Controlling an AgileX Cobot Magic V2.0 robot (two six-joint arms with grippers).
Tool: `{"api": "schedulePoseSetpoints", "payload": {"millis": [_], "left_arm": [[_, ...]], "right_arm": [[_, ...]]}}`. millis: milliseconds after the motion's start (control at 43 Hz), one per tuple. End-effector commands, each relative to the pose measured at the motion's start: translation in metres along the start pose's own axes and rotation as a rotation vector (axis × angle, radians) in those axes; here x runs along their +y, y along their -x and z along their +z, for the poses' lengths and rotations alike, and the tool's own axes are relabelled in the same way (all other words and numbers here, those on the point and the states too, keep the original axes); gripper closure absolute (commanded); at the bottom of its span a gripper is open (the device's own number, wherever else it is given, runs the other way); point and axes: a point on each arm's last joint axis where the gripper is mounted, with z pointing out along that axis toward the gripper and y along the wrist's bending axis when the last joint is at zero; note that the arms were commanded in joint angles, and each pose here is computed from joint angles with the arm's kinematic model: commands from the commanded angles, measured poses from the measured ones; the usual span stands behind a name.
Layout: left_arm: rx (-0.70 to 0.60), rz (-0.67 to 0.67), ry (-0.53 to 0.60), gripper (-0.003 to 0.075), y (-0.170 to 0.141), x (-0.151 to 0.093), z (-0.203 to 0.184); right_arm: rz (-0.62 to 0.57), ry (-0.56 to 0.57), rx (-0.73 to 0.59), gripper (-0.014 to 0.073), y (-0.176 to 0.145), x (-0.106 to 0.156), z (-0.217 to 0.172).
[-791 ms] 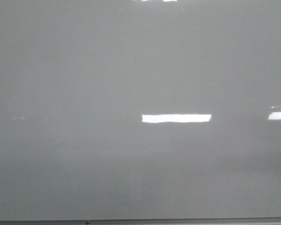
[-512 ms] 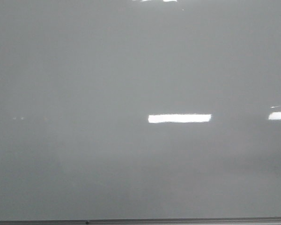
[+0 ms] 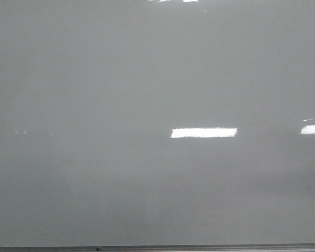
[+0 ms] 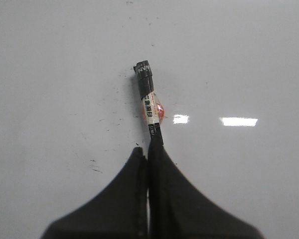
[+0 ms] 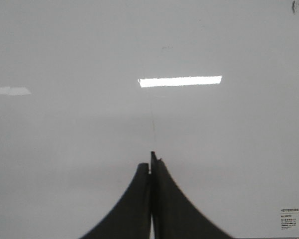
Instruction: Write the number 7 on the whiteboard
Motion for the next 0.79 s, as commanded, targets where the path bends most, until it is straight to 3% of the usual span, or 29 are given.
{"api": "schedulePoseSetpoints", "payload": {"millis": [0, 767], "left_arm": [[-0.091, -0.006, 0.001, 0.0741, 0.007, 0.0001, -0.0013], [-0.124, -0.006, 0.001, 0.0741, 0.01, 0.0001, -0.0016]], "right_arm": [[-0.012, -0.006, -0.104, 0.0663, 0.0098, -0.0004, -0.0021], [-0.011, -0.009, -0.146, 0.0663, 0.0135, -0.0007, -0.0025]]}}
